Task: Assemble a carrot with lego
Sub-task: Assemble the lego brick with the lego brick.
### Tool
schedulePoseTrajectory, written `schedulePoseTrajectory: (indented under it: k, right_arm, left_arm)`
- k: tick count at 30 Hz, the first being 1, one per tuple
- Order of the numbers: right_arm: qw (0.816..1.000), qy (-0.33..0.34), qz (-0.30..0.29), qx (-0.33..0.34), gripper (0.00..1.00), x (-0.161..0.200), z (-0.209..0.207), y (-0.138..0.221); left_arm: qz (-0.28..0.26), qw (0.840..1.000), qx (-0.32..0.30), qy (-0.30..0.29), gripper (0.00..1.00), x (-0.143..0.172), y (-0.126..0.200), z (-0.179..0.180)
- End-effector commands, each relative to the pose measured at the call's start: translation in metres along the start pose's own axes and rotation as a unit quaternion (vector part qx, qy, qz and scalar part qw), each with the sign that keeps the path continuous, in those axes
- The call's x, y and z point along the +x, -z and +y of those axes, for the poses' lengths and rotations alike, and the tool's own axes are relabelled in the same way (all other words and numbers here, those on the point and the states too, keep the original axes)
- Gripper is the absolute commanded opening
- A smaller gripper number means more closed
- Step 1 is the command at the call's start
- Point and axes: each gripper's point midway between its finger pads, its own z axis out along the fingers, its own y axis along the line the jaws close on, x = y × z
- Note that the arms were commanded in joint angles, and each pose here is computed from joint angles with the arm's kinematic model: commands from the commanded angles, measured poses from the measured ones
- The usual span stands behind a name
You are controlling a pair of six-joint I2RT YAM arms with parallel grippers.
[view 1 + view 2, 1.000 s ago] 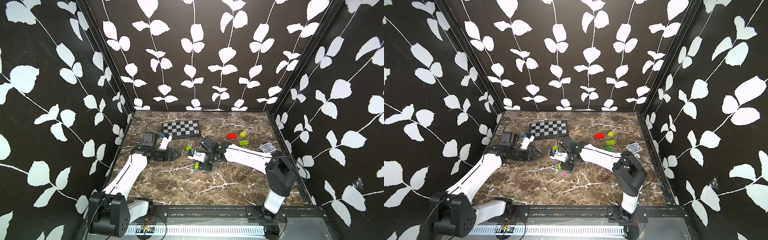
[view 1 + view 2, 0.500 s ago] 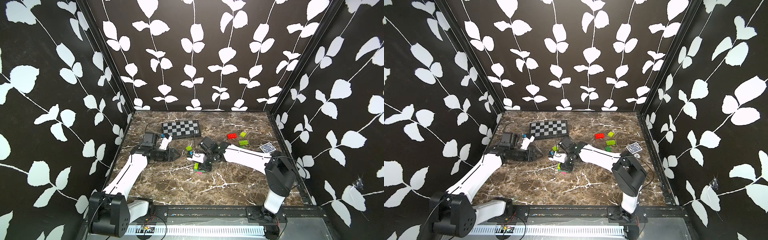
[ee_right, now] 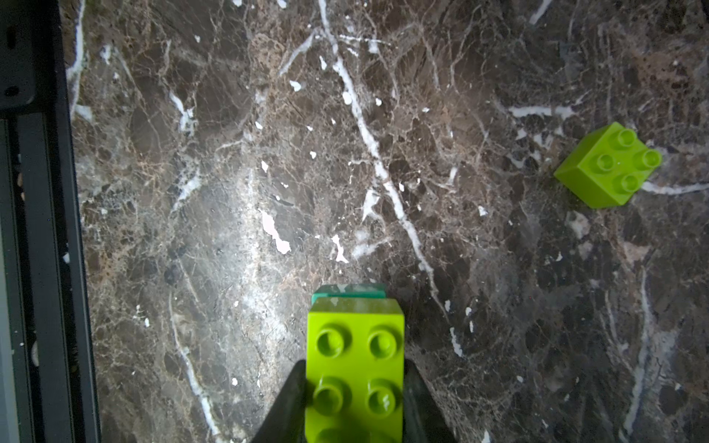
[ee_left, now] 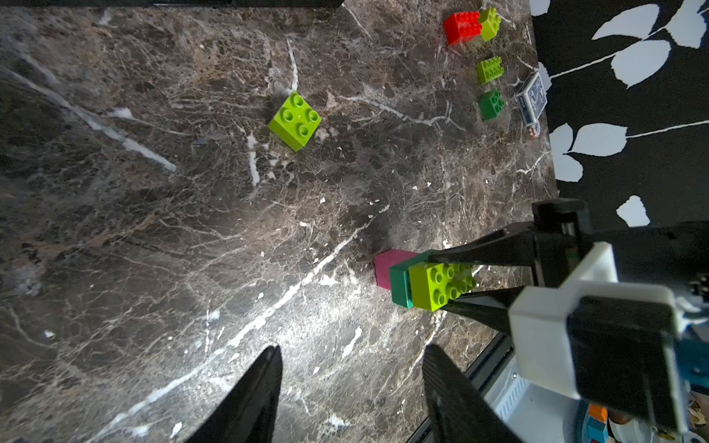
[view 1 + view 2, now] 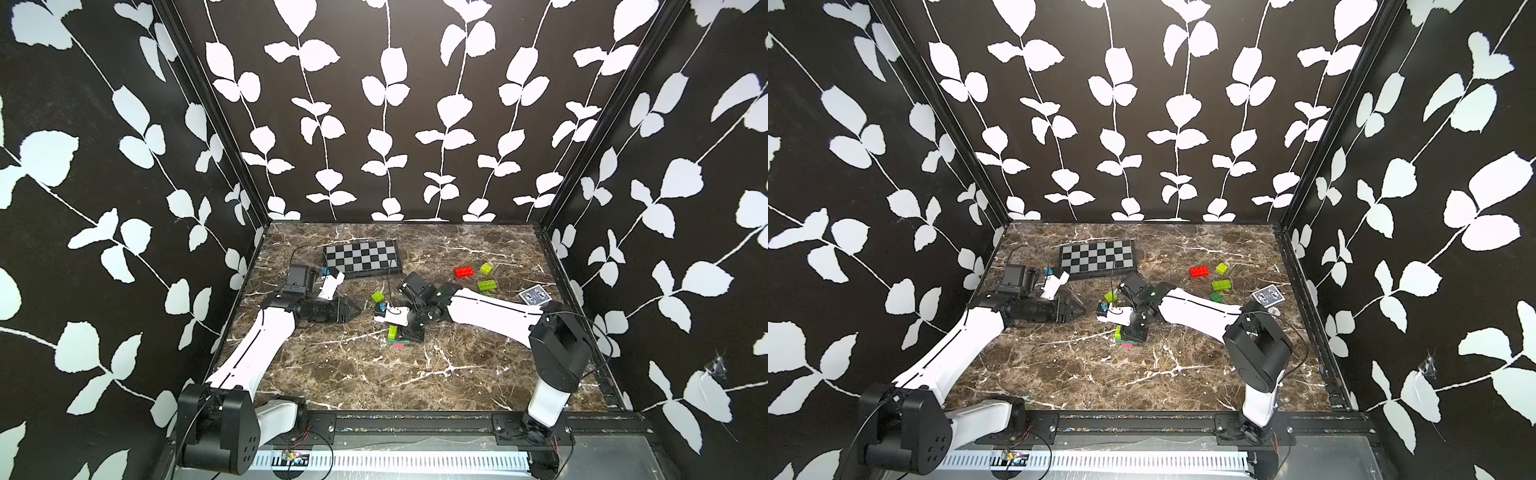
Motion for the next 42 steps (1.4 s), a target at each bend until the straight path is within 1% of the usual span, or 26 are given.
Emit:
schedulePoseTrajectory:
  k: [1, 8, 14, 20, 21, 42]
  right_arm:
    - [1.000, -0.010, -0.013, -0.016, 0.20, 0.000, -0.001, 0.003]
    - [1.000, -0.005, -0.023, -0.016, 0.21, -0.008, -0.002, 0.008]
    - [1.000, 0.007, -0.019, -0.021, 0.21, -0.008, 0.001, 0.009]
    - [1.000, 0.008, 0.006, -0.023, 0.21, 0.003, 0.002, 0.001]
    - [1.000, 0.013, -0.001, -0.017, 0.21, -0.006, -0.002, 0.005]
    - [0.998, 0.039, 0.035, -0.024, 0.23, -0.002, 0.004, -0.005]
  left_arm:
    - [0.004, 1.000, 0.004, -0.005, 0.61, 0.002, 0.001, -0.001]
    - [0.004, 1.000, 0.006, -0.003, 0.61, 0.002, 0.000, -0.001]
    - [0.005, 1.000, 0.009, -0.002, 0.61, 0.001, -0.001, -0.002]
    - [0.007, 1.000, 0.009, -0.001, 0.61, 0.004, -0.003, 0.000]
    - [0.008, 1.000, 0.009, -0.001, 0.61, 0.004, -0.003, 0.000]
    - [0.011, 1.000, 0.013, 0.000, 0.61, 0.008, -0.004, 0.000]
